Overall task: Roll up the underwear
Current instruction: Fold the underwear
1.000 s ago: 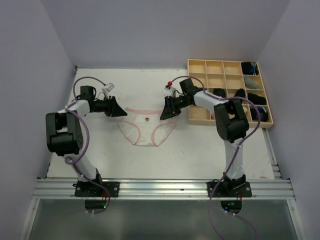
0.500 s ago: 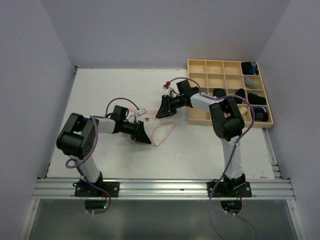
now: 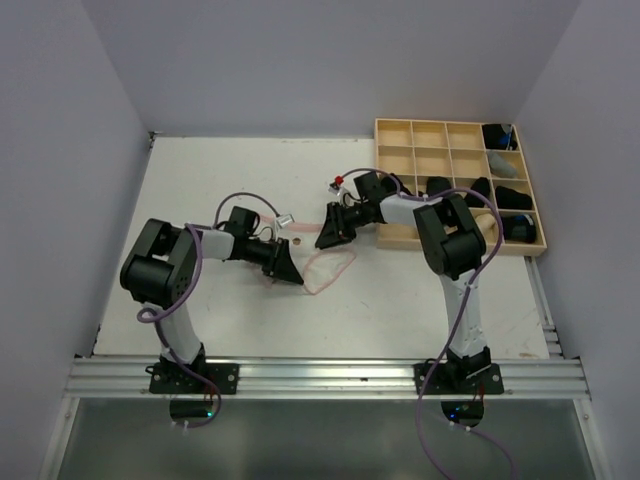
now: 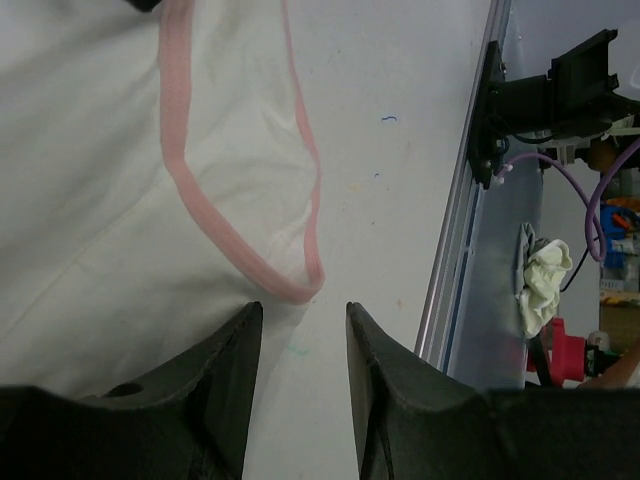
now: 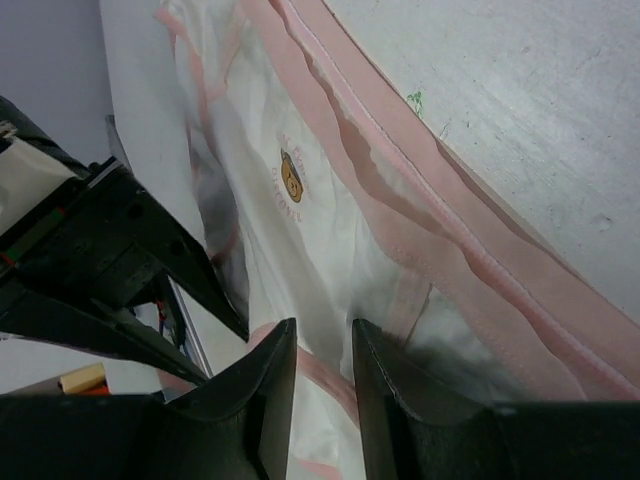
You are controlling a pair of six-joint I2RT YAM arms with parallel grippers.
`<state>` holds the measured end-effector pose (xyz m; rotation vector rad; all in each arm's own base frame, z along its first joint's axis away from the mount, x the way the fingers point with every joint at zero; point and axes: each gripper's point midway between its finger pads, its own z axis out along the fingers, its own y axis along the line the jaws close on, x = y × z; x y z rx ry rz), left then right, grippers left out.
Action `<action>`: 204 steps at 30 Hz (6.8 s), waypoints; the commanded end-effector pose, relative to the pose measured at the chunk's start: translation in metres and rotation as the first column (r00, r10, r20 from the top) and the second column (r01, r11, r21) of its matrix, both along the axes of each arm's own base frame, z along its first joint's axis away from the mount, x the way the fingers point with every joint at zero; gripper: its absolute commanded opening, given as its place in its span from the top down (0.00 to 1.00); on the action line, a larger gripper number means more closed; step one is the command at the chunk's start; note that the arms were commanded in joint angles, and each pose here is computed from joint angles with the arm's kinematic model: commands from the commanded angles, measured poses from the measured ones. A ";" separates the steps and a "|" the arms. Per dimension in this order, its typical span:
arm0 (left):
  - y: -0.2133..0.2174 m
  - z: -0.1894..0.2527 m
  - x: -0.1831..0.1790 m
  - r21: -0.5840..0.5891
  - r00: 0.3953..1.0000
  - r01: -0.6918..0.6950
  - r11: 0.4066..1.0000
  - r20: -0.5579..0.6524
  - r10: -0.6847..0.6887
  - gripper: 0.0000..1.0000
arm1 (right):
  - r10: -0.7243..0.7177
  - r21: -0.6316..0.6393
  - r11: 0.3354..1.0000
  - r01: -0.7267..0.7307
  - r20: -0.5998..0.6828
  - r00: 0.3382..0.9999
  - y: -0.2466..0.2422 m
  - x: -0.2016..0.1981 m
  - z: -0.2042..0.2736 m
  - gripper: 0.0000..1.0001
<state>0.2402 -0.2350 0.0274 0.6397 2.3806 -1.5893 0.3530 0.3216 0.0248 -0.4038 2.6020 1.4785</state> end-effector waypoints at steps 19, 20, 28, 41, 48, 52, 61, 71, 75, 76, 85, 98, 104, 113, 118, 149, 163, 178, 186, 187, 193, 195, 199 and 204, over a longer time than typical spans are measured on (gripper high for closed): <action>-0.018 -0.047 -0.041 0.124 0.967 0.239 0.963 -0.116 -0.225 0.57 | 0.058 -0.070 0.996 -0.052 0.079 0.995 -0.005 0.009 0.005 0.66; -0.016 -0.050 -0.036 0.142 0.969 0.233 0.962 -0.114 -0.217 0.57 | 0.064 -0.081 0.995 -0.059 0.067 0.996 -0.008 0.006 -0.001 0.66; -0.003 0.007 -0.001 0.164 0.899 0.349 0.923 0.221 -0.379 0.51 | 0.088 -0.092 0.992 -0.081 0.074 0.993 -0.028 -0.040 0.005 0.69; 0.063 0.077 0.084 0.246 0.912 0.005 0.969 0.397 -0.105 0.51 | 0.238 -0.052 0.970 -0.236 0.387 0.891 -0.020 -0.044 0.121 0.57; 0.058 0.035 0.088 0.236 0.967 -0.018 0.972 0.252 -0.043 0.54 | 0.350 -0.245 0.926 -0.287 0.274 0.896 -0.049 -0.054 0.045 0.71; 0.063 0.008 0.079 0.278 0.986 -0.025 0.960 0.168 -0.023 0.55 | 0.398 -0.316 0.895 -0.314 0.249 0.883 -0.063 -0.067 0.015 0.75; 0.098 -0.035 0.082 0.452 0.995 -0.056 0.890 0.103 0.011 0.57 | 0.452 -0.298 0.868 -0.398 0.139 0.881 -0.040 -0.115 -0.010 0.82; 0.094 0.057 0.131 0.280 0.927 -0.013 0.960 0.363 -0.093 0.50 | 0.396 -0.034 0.915 -0.401 0.254 0.883 0.045 -0.106 0.073 0.66; 0.092 0.066 0.108 0.252 0.935 0.003 0.968 0.341 -0.092 0.51 | 0.261 -0.016 0.963 -0.268 0.288 0.921 0.027 -0.061 0.097 0.66; 0.091 0.069 0.104 0.244 0.936 -0.001 0.970 0.342 -0.085 0.51 | 0.222 -0.029 0.974 -0.223 0.289 0.931 0.019 -0.046 0.094 0.66; 0.106 0.024 0.081 0.285 0.976 -0.128 0.950 0.208 0.070 0.52 | 0.120 -0.021 0.993 -0.118 0.183 0.976 0.022 -0.019 0.057 0.72; 0.146 -0.014 0.095 0.345 0.963 -0.266 0.900 0.134 0.233 0.52 | 0.124 -0.256 0.962 -0.092 0.109 0.986 -0.015 -0.024 -0.017 0.76; 0.150 -0.010 0.099 0.344 0.961 -0.270 0.899 0.149 0.232 0.52 | 0.143 -0.253 0.963 -0.097 0.169 0.975 -0.020 -0.019 0.008 0.77; 0.138 0.016 0.102 0.247 0.962 -0.253 0.935 0.163 0.217 0.52 | 0.142 -0.139 0.984 -0.108 0.267 0.953 0.000 -0.013 0.069 0.76; 0.123 0.040 0.111 0.154 0.955 -0.268 0.951 0.172 0.242 0.52 | 0.156 -0.087 0.987 -0.138 0.246 0.957 0.023 -0.020 0.072 0.76; 0.100 0.090 0.246 0.191 0.804 -0.298 0.935 0.579 0.137 0.52 | 0.173 -0.214 0.974 -0.071 0.509 0.843 -0.016 0.083 0.099 0.50; 0.026 0.032 0.262 0.155 0.816 -0.144 0.977 0.578 0.029 0.46 | 0.233 -0.205 0.967 -0.152 0.467 0.853 -0.016 0.100 0.029 0.37; 0.025 -0.001 0.218 0.161 0.882 -0.044 0.986 0.470 -0.037 0.51 | 0.300 -0.219 0.950 -0.224 0.425 0.854 -0.024 0.075 0.004 0.49; 0.021 0.001 0.223 0.148 0.878 -0.054 0.988 0.478 -0.024 0.67 | 0.287 -0.209 0.955 -0.212 0.450 0.846 -0.019 0.084 0.006 0.81; 0.020 0.003 0.224 0.144 0.879 -0.056 0.988 0.477 -0.020 0.73 | 0.284 -0.206 0.956 -0.211 0.454 0.844 -0.018 0.084 0.008 0.82; 0.016 0.014 0.237 0.102 0.876 -0.086 0.991 0.482 0.027 0.97 | 0.266 -0.199 0.961 -0.190 0.497 0.826 -0.015 0.097 0.021 0.91; 0.016 0.019 0.245 0.088 0.867 -0.092 0.992 0.497 0.036 1.00 | 0.263 -0.205 0.962 -0.181 0.510 0.819 -0.015 0.101 0.024 0.93; 0.017 0.028 0.255 0.079 0.855 -0.101 0.992 0.516 0.046 1.00 | 0.258 -0.208 0.963 -0.172 0.529 0.808 -0.014 0.108 0.030 0.97; 0.019 0.033 0.254 0.094 0.844 -0.098 0.991 0.535 0.033 1.00 | 0.260 -0.211 0.963 -0.171 0.540 0.800 -0.014 0.109 0.035 0.99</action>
